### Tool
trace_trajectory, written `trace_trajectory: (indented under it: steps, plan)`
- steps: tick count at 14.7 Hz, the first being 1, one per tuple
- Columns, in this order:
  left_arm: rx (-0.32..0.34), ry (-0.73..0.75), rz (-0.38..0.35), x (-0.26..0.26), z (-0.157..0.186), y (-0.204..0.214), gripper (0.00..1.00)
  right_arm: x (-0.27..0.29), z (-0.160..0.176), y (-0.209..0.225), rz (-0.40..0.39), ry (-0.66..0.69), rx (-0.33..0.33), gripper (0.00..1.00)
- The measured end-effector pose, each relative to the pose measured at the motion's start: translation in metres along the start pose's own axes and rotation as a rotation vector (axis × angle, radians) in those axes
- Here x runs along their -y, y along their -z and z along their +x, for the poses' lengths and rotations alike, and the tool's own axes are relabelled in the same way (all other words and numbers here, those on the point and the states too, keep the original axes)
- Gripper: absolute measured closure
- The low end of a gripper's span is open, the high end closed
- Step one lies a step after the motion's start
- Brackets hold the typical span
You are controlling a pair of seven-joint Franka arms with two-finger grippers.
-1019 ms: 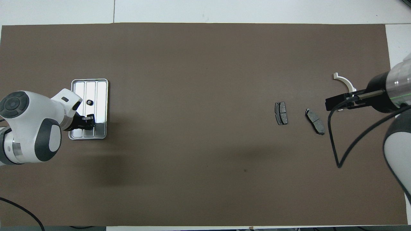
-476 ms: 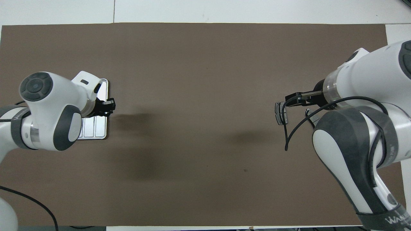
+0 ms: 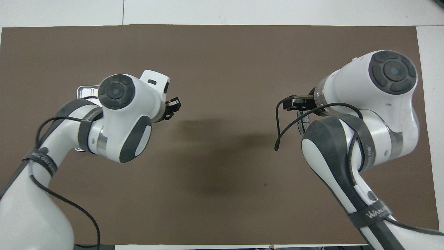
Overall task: Place bearing gear from tray to pile
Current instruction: 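Lift the ring with the left gripper while the right gripper moves inward, then set the ring at table center with the left gripper while the right gripper approaches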
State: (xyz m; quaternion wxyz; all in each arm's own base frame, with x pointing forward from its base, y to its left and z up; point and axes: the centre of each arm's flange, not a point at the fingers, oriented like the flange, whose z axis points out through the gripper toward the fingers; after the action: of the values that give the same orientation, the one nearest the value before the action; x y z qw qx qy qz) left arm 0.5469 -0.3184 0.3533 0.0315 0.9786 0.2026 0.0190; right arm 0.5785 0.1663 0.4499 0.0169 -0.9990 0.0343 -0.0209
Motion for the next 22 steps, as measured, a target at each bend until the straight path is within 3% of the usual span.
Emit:
trace_trajectory:
  steps: [4, 10, 16, 19, 22]
  plan:
    - [0.017, 0.011, 0.009, -0.023, -0.013, -0.044, 0.66, 0.007, 0.003, -0.019, -0.004, 0.01, 0.013, 0.0]
    - [0.021, 0.014, 0.012, -0.032, -0.025, -0.048, 0.66, 0.013, 0.001, -0.026, -0.008, -0.086, 0.022, 0.0]
    - [0.023, 0.021, 0.031, -0.033, -0.027, -0.058, 0.66, 0.021, 0.0, -0.027, -0.003, -0.087, 0.011, 0.0]
    - [0.005, -0.001, 0.071, -0.028, -0.025, -0.061, 0.38, 0.028, -0.002, -0.032, -0.004, -0.081, 0.016, 0.0]
    - [-0.016, 0.045, 0.089, -0.006, 0.012, -0.035, 0.04, 0.037, -0.001, -0.038, 0.003, -0.09, 0.002, 0.0]
